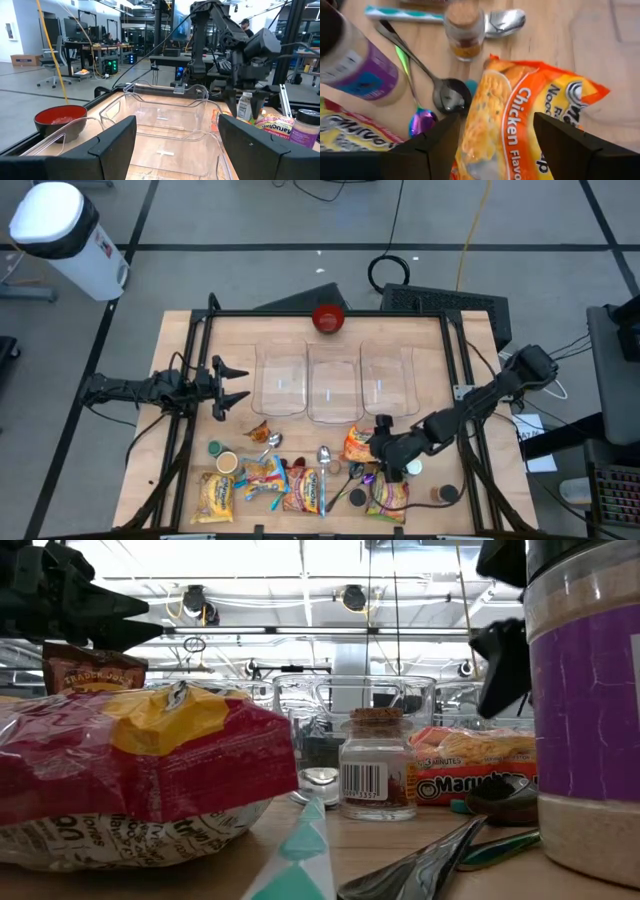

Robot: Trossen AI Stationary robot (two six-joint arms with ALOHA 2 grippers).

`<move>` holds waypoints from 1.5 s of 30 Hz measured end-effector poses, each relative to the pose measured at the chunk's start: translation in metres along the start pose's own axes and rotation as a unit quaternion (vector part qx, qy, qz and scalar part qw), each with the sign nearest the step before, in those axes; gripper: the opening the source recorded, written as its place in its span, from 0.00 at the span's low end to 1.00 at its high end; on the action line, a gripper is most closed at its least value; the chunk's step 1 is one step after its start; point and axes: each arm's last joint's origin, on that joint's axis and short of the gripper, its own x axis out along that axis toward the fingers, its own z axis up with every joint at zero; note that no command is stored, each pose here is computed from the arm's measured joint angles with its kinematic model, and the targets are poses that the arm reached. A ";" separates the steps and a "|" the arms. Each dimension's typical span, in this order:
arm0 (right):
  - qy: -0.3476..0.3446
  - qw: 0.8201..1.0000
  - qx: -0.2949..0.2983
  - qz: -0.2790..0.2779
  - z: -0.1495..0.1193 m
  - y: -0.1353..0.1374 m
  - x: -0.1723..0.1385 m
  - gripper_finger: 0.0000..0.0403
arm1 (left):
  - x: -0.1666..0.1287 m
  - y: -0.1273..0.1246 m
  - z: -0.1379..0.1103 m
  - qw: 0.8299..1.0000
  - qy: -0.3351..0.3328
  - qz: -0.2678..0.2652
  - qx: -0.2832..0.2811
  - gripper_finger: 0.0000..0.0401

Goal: Pick & Place Food Item
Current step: Put the orange noodle pack into the right transparent bin

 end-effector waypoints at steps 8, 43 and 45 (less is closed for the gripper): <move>0.025 0.999 0.011 -0.019 -0.004 -0.007 0.009 0.53 | 0.000 0.000 0.000 1.000 0.000 0.000 0.000 0.71; -0.050 0.997 0.055 0.004 0.016 -0.015 -0.031 0.04 | 0.000 0.000 0.000 1.000 0.000 0.000 0.000 0.71; -0.061 0.996 0.066 0.009 0.018 -0.015 -0.032 0.08 | 0.000 0.000 0.000 1.000 0.000 0.000 0.000 0.71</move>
